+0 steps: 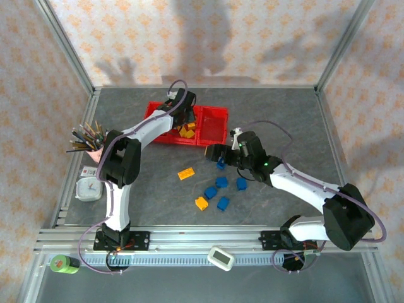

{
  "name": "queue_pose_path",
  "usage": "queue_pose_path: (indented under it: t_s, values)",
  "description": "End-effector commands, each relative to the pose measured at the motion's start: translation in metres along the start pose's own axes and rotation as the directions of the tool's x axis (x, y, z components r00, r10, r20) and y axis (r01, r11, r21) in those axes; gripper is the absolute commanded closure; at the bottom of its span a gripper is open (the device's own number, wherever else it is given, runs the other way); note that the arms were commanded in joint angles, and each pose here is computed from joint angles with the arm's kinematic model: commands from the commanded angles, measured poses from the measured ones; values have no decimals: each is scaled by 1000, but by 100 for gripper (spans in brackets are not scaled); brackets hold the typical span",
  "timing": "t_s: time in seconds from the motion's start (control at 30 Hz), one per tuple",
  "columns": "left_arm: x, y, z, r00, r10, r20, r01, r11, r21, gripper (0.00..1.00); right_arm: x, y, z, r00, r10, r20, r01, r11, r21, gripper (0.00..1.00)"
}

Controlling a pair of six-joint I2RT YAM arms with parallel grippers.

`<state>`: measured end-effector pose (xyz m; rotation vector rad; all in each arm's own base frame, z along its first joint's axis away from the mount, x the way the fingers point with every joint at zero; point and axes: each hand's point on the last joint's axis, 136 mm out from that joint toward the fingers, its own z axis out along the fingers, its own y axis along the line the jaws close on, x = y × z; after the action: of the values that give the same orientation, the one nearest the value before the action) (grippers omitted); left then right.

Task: Sort the legos into containers by color
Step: Place the lego in the container, then pick up the lego from the center of the table.

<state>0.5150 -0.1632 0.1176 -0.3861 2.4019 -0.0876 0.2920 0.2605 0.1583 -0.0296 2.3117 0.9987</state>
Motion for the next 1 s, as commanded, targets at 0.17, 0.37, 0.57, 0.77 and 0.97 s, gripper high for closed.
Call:
queue_pose_path:
  t_s: [0.17, 0.37, 0.57, 0.77, 0.97]
  values:
    - [16, 4, -60, 1000, 18, -8, -17, 994, 111, 36, 2, 5, -5, 999, -34, -19, 34, 999, -9, 0]
    - [78, 13, -87, 994, 99, -52, -91, 986, 141, 35, 30, -3, -4, 996, -54, -74, 55, 998, 7, 0]
    - [140, 12, -94, 975, 182, -128, -156, 970, 188, 33, 55, -3, -3, 993, -63, -100, 64, 998, 11, 0]
    - [182, 19, -79, 953, 223, -203, -187, 965, 183, 28, 69, -14, -2, 993, -33, -110, 37, 999, 29, 0]
    - [200, 26, -65, 940, 247, -237, -211, 963, 168, 23, 65, -15, -9, 996, -29, -80, 32, 999, 37, 0]
